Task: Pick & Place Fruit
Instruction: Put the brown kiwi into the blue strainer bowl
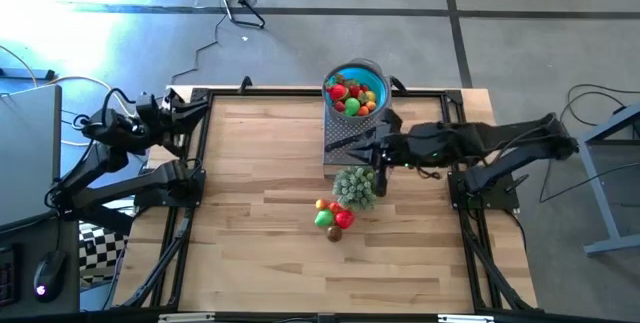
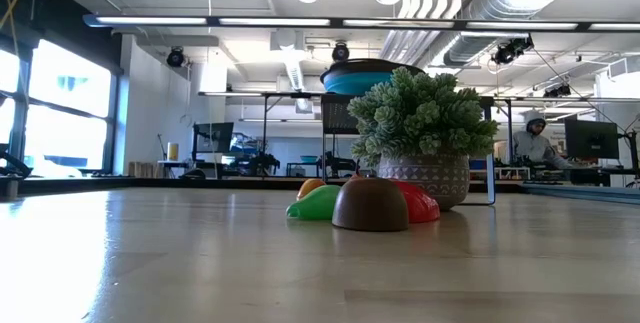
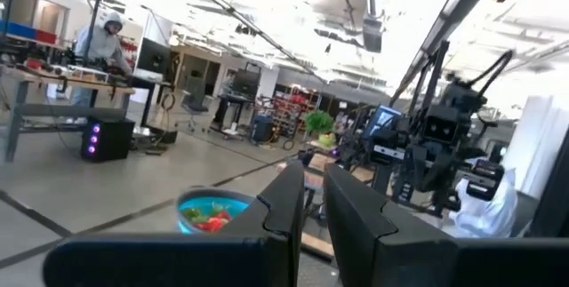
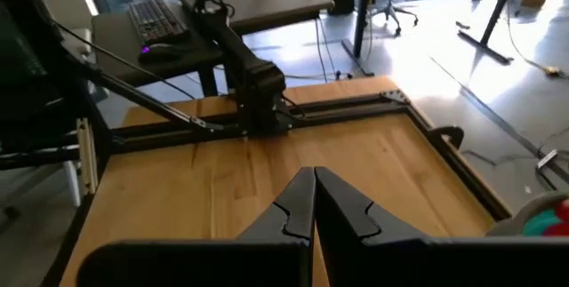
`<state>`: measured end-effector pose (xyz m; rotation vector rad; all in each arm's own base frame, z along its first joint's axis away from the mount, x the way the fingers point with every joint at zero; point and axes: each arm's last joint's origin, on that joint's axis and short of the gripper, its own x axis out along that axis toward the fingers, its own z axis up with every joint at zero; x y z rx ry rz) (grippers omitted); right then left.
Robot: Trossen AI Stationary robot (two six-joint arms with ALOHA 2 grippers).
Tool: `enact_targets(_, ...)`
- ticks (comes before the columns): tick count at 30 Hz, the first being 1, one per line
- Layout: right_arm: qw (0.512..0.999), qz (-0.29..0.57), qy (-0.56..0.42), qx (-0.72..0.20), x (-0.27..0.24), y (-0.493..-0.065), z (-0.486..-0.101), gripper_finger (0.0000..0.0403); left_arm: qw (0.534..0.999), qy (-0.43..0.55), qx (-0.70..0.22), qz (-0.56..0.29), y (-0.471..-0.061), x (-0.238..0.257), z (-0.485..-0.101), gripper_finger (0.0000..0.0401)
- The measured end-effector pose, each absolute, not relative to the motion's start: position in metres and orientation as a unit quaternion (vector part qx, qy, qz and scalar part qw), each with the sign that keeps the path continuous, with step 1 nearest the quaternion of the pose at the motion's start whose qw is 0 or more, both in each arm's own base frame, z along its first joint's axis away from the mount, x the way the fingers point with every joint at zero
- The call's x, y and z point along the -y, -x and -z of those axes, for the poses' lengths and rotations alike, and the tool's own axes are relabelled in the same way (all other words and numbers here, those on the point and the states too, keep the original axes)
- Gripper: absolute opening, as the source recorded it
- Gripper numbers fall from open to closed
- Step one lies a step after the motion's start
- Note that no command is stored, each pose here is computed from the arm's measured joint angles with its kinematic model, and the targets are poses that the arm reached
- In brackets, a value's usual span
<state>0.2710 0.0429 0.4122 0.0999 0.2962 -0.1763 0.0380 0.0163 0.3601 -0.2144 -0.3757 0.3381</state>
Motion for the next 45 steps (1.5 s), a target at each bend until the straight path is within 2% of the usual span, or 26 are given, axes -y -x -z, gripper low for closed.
enact_targets(14,0.976,0.143,-0.076,-0.149,-0.062,-0.316,-0.380,0.0002,0.967,0.111,0.154,-0.170,-0.040,-0.017,-0.354,0.0044)
enact_targets(19,0.973,0.146,-0.104,-0.148,-0.065,-0.327,-0.371,0.0003,0.983,0.079,0.097,-0.137,-0.042,-0.015,-0.346,0.0044)
enact_targets(23,0.973,0.149,-0.125,-0.128,-0.065,-0.328,-0.374,0.0003,0.988,0.076,0.053,-0.124,-0.044,-0.015,-0.338,0.0044)
enact_targets(31,0.976,0.151,-0.131,-0.091,-0.066,-0.335,-0.392,0.0003,0.990,0.044,0.026,-0.128,-0.044,-0.015,-0.333,0.0044)
enact_targets(38,0.972,0.154,-0.092,-0.149,-0.083,-0.360,-0.395,0.0003,0.991,0.041,-0.007,-0.130,-0.046,-0.016,-0.327,0.0044)
enact_targets(45,0.949,0.166,-0.140,-0.227,-0.107,-0.374,-0.375,0.0003,0.991,0.040,-0.005,-0.131,-0.046,-0.016,-0.328,0.0044)
